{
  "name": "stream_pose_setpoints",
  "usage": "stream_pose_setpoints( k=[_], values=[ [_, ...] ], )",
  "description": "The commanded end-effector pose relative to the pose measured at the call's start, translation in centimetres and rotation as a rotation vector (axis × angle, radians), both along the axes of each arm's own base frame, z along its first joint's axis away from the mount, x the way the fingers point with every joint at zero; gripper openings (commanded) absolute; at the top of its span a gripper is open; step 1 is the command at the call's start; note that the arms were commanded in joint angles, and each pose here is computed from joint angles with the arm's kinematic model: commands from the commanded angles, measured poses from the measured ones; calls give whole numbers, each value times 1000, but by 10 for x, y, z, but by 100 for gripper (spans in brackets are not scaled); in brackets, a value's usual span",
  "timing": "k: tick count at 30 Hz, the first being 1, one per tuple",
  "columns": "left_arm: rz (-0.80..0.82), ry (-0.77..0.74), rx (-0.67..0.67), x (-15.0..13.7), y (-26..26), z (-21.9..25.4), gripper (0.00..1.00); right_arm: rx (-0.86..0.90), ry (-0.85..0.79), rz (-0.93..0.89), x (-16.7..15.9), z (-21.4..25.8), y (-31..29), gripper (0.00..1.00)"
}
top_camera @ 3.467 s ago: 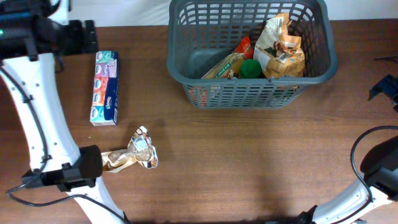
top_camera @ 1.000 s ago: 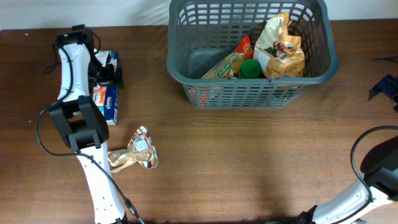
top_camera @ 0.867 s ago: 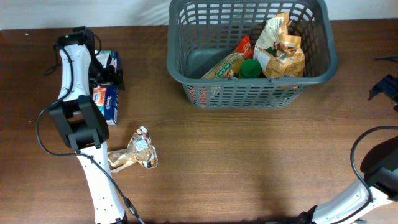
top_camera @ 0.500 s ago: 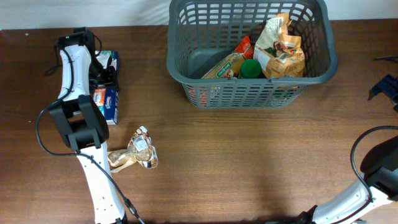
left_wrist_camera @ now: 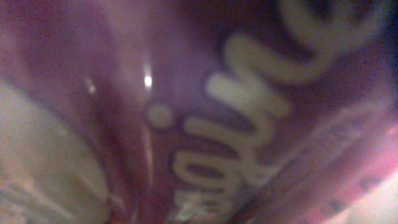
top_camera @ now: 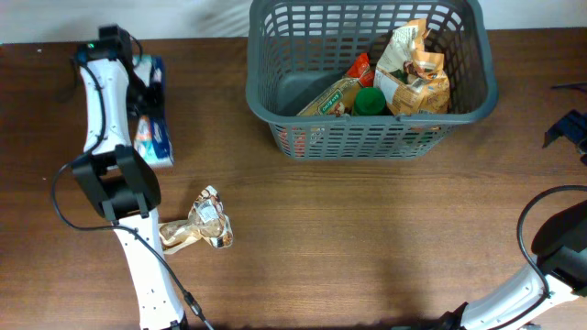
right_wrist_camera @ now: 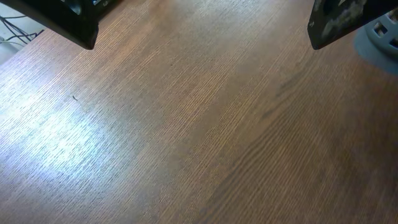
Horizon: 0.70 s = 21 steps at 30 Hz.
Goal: Pack container
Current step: 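Lift the tissue box and carry it into the basket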
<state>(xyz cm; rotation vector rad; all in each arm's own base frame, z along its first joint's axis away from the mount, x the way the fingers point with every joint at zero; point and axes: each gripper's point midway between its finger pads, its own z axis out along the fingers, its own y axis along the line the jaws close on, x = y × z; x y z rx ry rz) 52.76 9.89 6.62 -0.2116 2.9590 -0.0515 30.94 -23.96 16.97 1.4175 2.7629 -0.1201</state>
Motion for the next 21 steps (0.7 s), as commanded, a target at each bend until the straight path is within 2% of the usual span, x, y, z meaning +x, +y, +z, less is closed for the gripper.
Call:
stream_pose_setpoints(
  k=[1, 5, 11, 15, 21],
  values=[
    [16, -319, 24, 24, 5, 121, 2, -5, 6, -13, -2, 0, -1, 99],
    [-42, -617, 9, 20, -19, 238, 2, -5, 6, -13, -2, 0, -1, 99],
    [-201, -1014, -23, -11, -92, 388, 2, -5, 6, -13, -2, 0, -1, 99],
    [-328, -1166, -70, -33, -158, 441, 2, -5, 6, -13, -2, 0, -1, 99],
    [-559, -1220, -212, -50, -278, 450, 2, -5, 6, -13, -2, 0, -1, 99]
  ],
)
